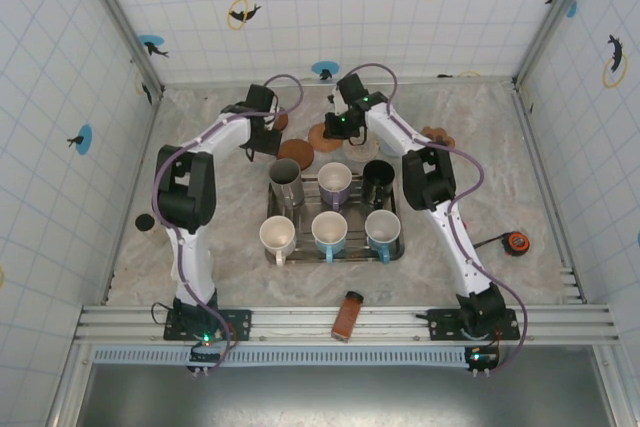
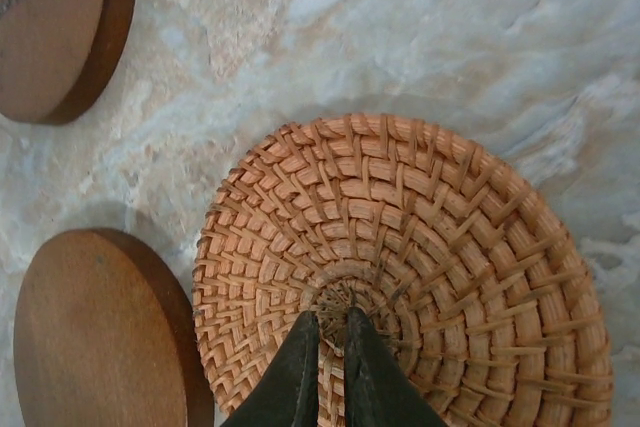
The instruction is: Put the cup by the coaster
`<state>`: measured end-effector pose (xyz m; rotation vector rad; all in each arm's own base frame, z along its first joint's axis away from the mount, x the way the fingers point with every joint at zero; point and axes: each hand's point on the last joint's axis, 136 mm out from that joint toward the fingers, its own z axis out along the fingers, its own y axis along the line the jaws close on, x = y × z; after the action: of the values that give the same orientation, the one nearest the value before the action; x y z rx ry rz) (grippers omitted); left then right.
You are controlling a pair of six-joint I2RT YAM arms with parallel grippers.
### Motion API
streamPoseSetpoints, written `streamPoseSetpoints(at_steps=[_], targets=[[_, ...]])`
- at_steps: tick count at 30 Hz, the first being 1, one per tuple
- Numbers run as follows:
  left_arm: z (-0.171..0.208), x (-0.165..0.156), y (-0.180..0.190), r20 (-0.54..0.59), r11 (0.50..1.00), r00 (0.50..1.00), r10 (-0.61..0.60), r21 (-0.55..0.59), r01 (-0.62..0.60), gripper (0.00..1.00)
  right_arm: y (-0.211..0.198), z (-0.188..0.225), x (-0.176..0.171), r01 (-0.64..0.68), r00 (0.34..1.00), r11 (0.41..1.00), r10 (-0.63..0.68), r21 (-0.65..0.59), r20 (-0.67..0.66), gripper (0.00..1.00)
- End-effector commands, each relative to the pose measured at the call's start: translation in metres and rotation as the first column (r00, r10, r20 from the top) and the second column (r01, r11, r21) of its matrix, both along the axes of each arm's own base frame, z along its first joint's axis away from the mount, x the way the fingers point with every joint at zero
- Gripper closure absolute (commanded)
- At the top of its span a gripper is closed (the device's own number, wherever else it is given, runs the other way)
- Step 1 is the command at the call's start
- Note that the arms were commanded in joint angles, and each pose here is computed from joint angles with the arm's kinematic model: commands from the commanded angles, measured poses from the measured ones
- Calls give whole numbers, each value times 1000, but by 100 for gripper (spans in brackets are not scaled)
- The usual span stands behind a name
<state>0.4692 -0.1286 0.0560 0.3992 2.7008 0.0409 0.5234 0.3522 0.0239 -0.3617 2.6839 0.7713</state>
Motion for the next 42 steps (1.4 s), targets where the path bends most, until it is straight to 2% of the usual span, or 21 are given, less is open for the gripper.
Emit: streamPoseSetpoints(at_steps=[1, 6, 11, 16, 23, 27, 42], targets=[[10, -6, -2, 13, 997, 1000, 28, -67, -28, 38, -14, -7, -27, -28, 996, 996, 21, -84, -85, 82], [5, -5, -8, 9, 994, 999, 34, -107, -33, 38, -5, 17, -19, -23, 999, 999, 21, -27, -42, 73], [6, 1, -14, 18, 990, 999, 27, -136, -24, 39, 4, 56, -7, -12, 1000, 999, 11, 38, 29, 69], [2, 3, -18, 11, 985, 999, 30, -172, -28, 41, 11, 74, -16, -40, 999, 997, 38, 73, 27, 65], [-5, 7, -21, -4, 972, 1000, 30, -235, -30, 43, 16, 65, -49, -135, 990, 991, 136, 13, -28, 61], [-8, 9, -23, -10, 963, 1000, 21, -267, -23, 43, 20, 59, -62, -158, 986, 987, 159, 20, -53, 59], [-27, 12, -32, -31, 945, 999, -13, -327, 2, 46, 38, 23, -86, -192, 970, 981, 194, 27, -145, 57]])
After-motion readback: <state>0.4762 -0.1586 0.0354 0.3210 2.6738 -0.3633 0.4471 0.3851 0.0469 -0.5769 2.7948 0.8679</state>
